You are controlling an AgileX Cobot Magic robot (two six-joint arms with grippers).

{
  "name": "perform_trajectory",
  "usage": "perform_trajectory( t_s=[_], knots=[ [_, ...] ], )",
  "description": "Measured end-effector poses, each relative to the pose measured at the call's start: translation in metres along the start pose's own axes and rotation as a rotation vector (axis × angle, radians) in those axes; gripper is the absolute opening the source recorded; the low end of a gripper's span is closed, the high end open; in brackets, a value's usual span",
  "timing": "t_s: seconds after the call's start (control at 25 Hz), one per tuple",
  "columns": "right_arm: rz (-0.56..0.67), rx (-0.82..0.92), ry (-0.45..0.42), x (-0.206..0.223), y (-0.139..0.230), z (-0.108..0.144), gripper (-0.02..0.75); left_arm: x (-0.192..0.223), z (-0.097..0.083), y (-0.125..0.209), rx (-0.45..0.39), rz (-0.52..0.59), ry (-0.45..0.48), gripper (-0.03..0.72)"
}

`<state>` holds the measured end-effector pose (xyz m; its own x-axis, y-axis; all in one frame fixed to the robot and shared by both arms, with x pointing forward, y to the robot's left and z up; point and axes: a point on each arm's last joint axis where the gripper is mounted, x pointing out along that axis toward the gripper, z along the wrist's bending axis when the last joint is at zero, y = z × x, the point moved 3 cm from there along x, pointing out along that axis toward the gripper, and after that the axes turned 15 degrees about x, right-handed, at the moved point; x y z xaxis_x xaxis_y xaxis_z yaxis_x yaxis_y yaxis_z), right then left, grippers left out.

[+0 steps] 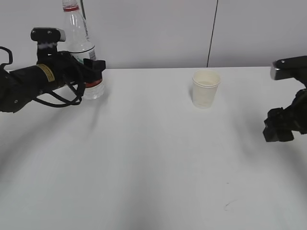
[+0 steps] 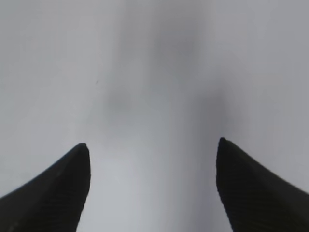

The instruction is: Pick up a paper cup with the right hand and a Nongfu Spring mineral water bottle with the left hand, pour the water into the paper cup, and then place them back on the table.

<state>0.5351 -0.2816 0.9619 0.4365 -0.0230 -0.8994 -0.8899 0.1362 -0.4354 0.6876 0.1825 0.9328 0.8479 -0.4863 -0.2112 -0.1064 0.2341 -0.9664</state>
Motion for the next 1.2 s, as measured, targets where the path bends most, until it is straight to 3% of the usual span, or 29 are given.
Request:
perform_trajectory(
  t_s=[0.28, 0.56, 0.8, 0.92, 1.08, 1.2],
  knots=[
    [0.126, -0.083, -0.192, -0.004, 0.015, 0.023, 0.595, 0.007, -0.008, 0.023, 0.009, 0.028, 0.052, 0.419],
    [0.141, -0.107, -0.278, -0.007, 0.017, 0.033, 0.594, 0.013, -0.014, 0.042, 0.109, 0.012, 0.076, 0.419],
    [0.152, -0.118, -0.307, -0.008, 0.019, 0.036, 0.594, 0.017, -0.015, 0.053, 0.113, -0.031, 0.064, 0.422],
    [0.151, -0.119, -0.309, -0.008, 0.018, 0.036, 0.594, 0.019, -0.015, 0.054, 0.117, -0.068, 0.062, 0.47],
    [0.151, -0.123, -0.31, -0.008, 0.018, 0.036, 0.594, 0.02, -0.011, 0.053, 0.09, -0.091, 0.025, 0.588],
    [0.149, -0.131, -0.311, -0.008, 0.018, 0.036, 0.594, 0.02, -0.009, 0.053, 0.077, -0.092, 0.009, 0.619]
  ],
)
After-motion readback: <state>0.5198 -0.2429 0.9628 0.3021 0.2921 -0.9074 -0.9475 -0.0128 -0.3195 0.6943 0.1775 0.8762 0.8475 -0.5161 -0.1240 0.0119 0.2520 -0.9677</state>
